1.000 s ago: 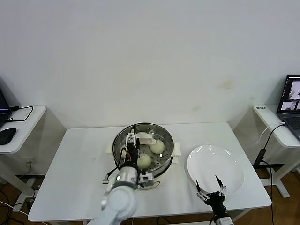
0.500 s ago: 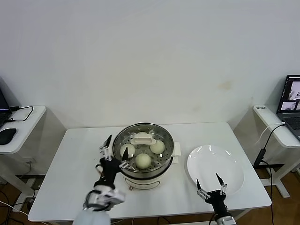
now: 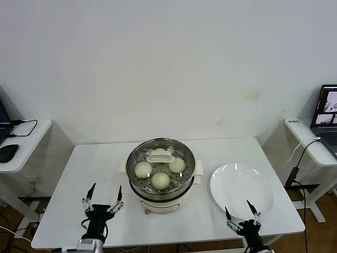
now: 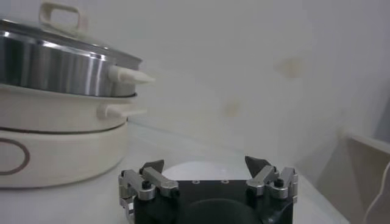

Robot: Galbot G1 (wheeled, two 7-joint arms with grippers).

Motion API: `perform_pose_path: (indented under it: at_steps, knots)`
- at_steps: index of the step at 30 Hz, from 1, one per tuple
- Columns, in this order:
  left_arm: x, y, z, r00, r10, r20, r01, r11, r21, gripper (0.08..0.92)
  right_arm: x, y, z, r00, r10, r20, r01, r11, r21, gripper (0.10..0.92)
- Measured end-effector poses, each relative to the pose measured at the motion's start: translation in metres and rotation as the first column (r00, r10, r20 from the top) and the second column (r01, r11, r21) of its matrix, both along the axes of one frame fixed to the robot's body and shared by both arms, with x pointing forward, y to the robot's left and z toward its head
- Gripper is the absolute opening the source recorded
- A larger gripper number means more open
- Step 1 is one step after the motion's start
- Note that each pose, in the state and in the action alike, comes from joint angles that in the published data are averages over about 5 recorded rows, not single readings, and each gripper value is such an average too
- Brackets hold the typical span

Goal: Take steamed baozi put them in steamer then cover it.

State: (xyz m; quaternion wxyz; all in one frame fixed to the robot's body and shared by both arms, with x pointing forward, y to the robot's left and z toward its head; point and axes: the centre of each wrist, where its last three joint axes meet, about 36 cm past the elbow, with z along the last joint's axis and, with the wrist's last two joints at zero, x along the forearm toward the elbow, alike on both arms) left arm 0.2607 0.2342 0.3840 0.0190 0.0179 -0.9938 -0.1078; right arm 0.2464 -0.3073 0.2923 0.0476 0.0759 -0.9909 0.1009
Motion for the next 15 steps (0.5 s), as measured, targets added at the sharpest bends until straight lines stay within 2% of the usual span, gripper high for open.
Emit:
perform_pose_path:
  at_steps: [9, 15]
  knots:
    - [-0.022, 0.022, -0.026, 0.9966, 0.082, -0.006, -0.082, 0.991, -0.107, 0.823, -0.008, 0.003, 0.007, 0.999, 0.032, -0.029, -0.031, 0.998, 0.045, 0.823]
    - [-0.037, 0.034, -0.040, 0.9943, 0.102, -0.033, -0.105, 0.985, -0.140, 0.823, -0.011, 0.004, 0.013, 0.998, 0.036, -0.045, -0.032, 0.996, 0.077, 0.823]
